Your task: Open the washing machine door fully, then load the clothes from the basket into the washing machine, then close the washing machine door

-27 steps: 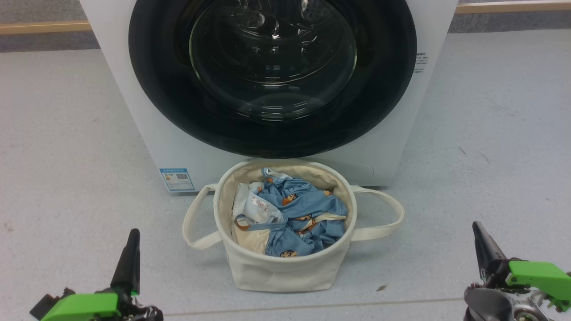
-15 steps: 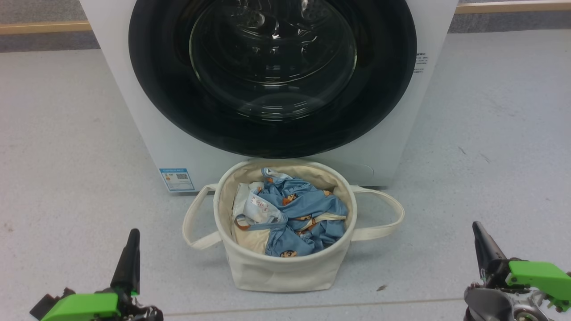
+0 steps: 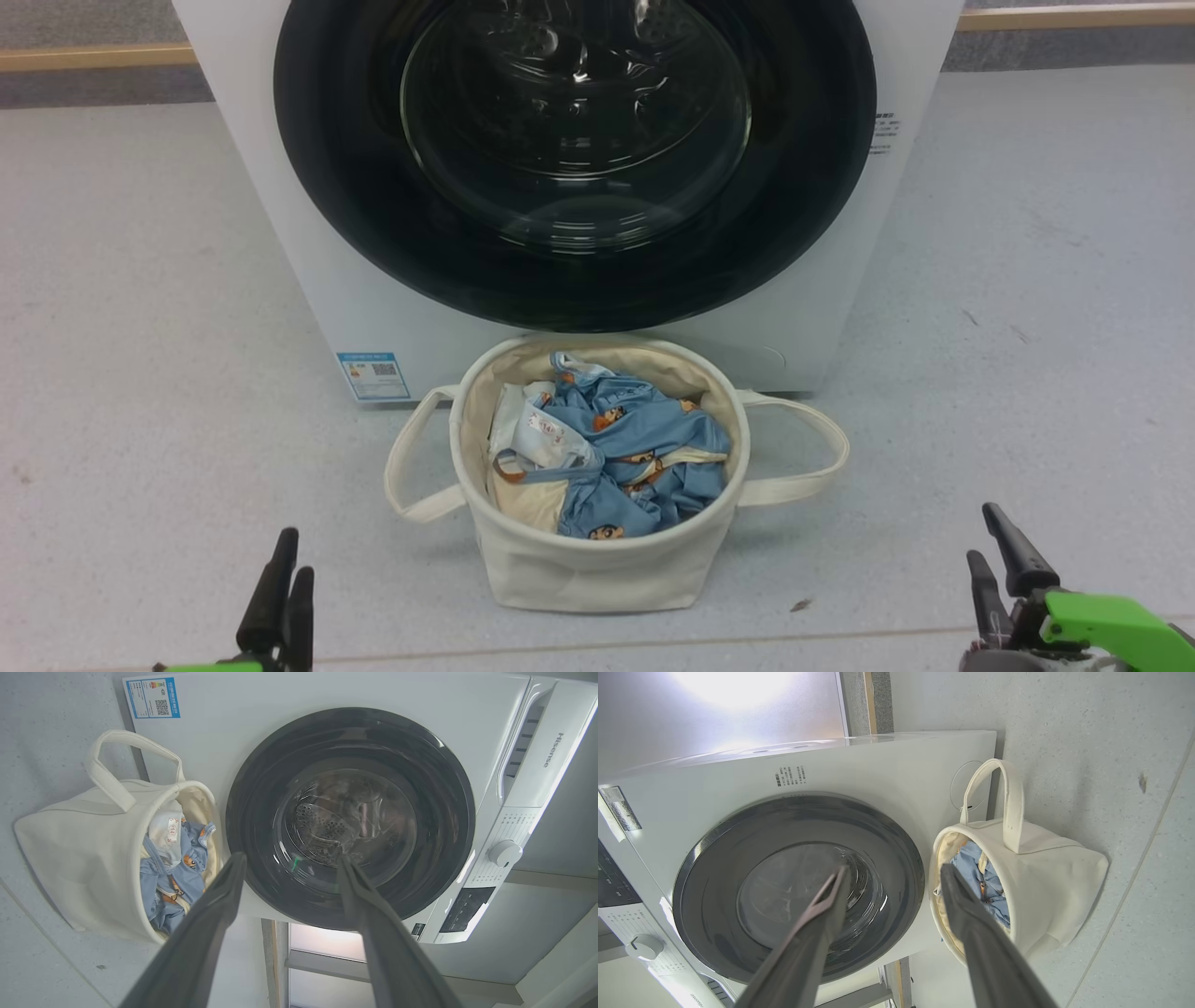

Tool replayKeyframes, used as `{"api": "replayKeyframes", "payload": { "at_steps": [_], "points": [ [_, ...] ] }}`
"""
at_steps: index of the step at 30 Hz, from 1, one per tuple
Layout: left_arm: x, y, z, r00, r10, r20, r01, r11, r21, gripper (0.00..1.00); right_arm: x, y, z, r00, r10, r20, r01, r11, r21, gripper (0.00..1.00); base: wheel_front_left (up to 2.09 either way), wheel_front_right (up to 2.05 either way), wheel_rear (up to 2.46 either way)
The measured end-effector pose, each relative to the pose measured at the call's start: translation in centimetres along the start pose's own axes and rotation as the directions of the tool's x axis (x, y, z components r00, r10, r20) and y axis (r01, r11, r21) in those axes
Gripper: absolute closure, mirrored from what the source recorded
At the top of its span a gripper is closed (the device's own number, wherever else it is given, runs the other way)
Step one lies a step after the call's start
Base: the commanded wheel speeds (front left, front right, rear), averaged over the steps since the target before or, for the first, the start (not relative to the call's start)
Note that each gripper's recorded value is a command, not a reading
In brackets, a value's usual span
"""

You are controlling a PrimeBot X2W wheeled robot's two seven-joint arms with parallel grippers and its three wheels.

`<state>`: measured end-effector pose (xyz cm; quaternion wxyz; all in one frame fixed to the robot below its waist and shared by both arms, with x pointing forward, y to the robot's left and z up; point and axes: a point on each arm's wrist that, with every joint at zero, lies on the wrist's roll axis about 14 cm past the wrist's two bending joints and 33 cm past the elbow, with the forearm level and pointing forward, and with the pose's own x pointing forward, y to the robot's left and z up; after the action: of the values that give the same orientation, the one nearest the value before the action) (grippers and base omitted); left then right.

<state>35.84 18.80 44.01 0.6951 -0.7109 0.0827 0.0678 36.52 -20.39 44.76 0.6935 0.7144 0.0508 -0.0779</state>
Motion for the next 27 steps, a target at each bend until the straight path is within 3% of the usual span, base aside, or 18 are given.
{"api": "replayKeyframes", "payload": {
  "at_steps": [18,27],
  "points": [
    [0.6,-1.6,0.9,0.999,-0.03,0.021,0.029,0.999,0.033,0.0,0.9,2.1,-0.3,0.998,0.059,0.008,-0.059,0.998,0.027,0.0,0.0,0.0,0.0],
    [0.7,-2.3,1.4,0.998,-0.046,0.041,0.038,0.985,0.17,0.0,1.6,4.3,-1.7,0.993,0.117,-0.03,-0.12,0.984,-0.13,0.0,0.0,0.0,0.0]
  ]
}}
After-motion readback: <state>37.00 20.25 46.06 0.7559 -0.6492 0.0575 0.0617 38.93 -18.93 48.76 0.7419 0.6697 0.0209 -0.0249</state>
